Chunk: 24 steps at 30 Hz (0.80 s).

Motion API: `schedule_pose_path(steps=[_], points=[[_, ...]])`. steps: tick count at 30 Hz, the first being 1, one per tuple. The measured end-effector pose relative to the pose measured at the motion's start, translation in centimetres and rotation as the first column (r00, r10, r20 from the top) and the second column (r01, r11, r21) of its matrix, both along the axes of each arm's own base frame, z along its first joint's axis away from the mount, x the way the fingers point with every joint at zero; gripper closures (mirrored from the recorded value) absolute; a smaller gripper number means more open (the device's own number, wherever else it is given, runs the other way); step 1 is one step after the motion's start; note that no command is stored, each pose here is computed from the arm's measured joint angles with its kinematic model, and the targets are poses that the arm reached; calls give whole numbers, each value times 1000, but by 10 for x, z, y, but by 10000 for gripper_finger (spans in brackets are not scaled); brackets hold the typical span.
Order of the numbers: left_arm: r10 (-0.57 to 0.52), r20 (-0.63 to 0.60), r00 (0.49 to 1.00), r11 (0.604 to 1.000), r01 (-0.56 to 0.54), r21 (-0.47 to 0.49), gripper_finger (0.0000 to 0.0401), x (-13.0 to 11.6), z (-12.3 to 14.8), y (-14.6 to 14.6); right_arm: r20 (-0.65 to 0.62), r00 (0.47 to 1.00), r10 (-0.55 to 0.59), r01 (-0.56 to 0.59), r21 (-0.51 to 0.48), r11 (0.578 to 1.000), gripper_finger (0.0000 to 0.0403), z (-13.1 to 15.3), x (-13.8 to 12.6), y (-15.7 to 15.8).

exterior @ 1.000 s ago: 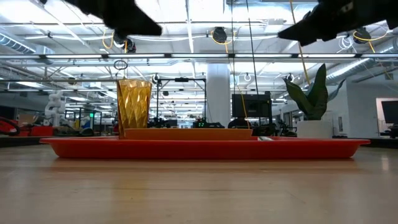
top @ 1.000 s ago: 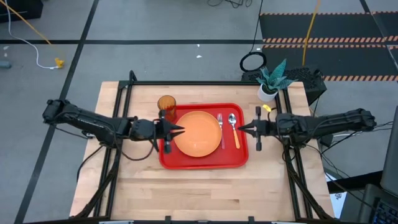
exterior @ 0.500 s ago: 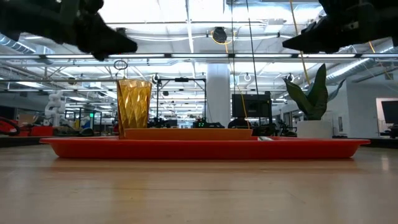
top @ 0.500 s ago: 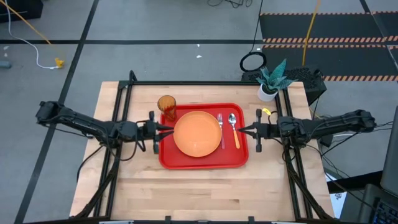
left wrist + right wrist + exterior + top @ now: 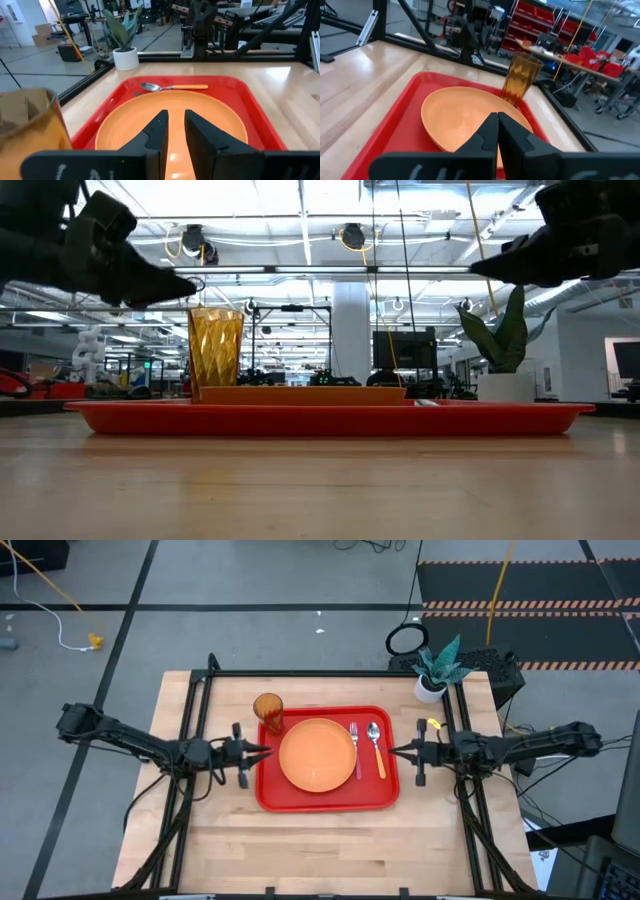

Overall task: Pick and place plate/cup/fork/spoon on tray
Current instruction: Return to Home Position

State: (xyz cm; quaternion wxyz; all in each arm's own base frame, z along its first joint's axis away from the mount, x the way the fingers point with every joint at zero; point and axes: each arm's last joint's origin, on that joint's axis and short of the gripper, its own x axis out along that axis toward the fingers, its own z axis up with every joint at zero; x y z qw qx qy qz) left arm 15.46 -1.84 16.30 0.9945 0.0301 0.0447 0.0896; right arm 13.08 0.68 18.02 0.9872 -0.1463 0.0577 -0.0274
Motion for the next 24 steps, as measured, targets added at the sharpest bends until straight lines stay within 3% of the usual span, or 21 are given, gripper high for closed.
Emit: schedule_pose_path(steps=[8,24], points=[[4,-30,1000,1000,-5,-14,334,-8,-15,2,5,1000,1,-1,-15,1000,403,-12,-6,-1],[5,-25,1000,1000,-5,-11,334,-8,-15,2,96,995,0,0,5,1000,403,-10,-16,-1]])
